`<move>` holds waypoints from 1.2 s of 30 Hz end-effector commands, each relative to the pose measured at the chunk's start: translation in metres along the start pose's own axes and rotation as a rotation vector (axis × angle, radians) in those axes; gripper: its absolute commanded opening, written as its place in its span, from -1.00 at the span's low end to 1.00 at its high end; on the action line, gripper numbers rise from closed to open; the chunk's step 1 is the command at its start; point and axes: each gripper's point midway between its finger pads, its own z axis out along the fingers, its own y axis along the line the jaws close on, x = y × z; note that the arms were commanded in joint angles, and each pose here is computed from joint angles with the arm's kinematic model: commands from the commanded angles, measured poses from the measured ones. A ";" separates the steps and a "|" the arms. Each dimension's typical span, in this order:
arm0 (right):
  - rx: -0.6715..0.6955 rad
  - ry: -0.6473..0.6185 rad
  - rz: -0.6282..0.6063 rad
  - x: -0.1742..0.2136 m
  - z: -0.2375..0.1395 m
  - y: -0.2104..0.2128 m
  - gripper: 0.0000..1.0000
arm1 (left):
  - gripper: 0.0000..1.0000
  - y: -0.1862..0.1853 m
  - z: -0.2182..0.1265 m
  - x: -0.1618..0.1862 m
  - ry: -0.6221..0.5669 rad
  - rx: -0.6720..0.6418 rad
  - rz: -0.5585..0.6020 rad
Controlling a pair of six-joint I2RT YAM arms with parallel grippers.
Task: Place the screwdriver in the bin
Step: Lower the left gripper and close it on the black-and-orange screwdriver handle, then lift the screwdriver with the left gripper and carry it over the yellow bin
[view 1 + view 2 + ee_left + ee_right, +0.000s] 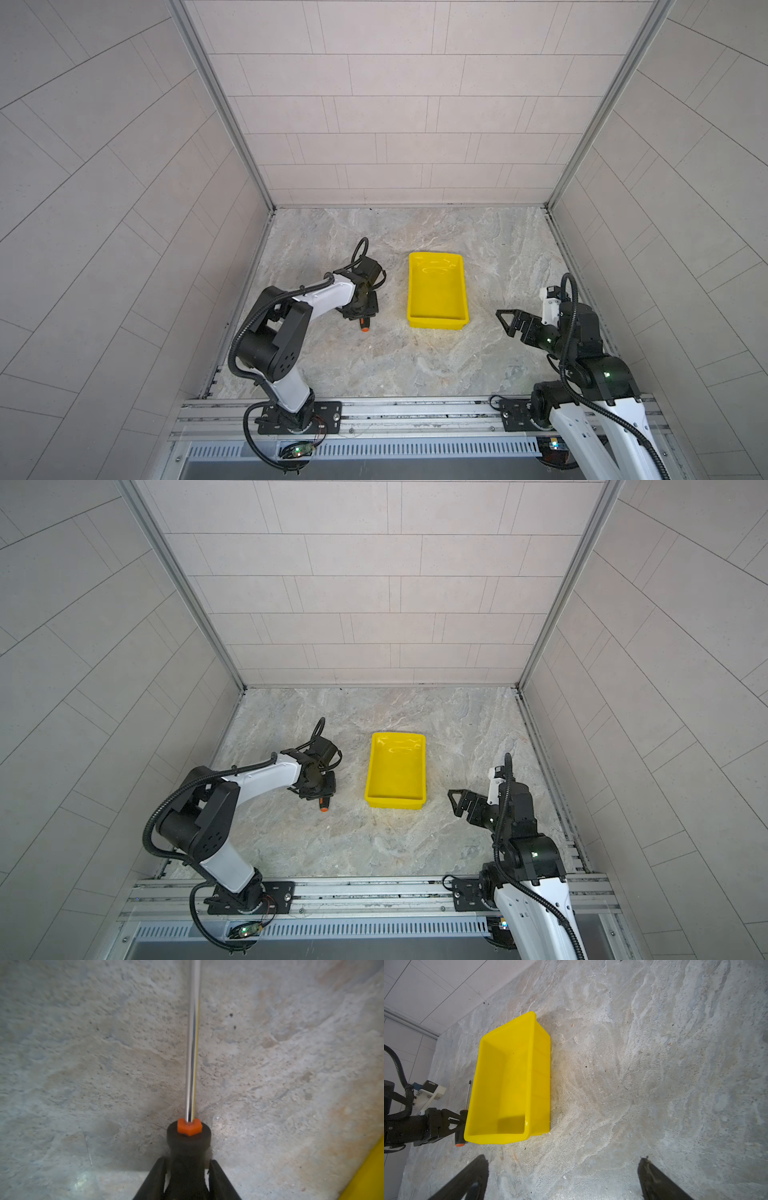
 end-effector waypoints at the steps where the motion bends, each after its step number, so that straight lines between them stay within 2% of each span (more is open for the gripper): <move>1: 0.008 -0.007 0.003 -0.001 -0.003 -0.001 0.99 | -0.41 0.006 0.008 0.006 0.018 -0.032 0.005; 3: 0.009 -0.006 0.003 -0.001 -0.003 -0.001 0.99 | -0.70 0.006 0.007 0.006 0.014 -0.032 0.009; 4: 0.010 -0.006 0.003 -0.001 -0.003 -0.001 0.99 | -0.78 0.005 0.006 0.005 0.013 -0.031 0.012; 9: 0.011 -0.005 0.003 -0.001 -0.002 -0.001 0.99 | -1.00 0.005 -0.003 0.001 -0.003 -0.035 0.018; 21: 0.011 -0.004 0.003 -0.001 -0.002 -0.001 0.99 | -1.00 -0.008 -0.065 -0.024 -0.108 0.026 0.024; 26: 0.009 -0.006 0.002 -0.001 -0.002 -0.001 0.99 | -1.00 -0.032 -0.106 -0.041 -0.185 0.110 0.040; 31: 0.009 0.005 0.003 0.000 -0.001 -0.001 0.99 | -1.00 -0.090 -0.148 -0.052 -0.259 0.209 0.165; 36: 0.018 0.014 0.005 0.000 0.001 -0.002 0.99 | -1.00 -0.163 -0.162 -0.045 -0.301 0.228 0.431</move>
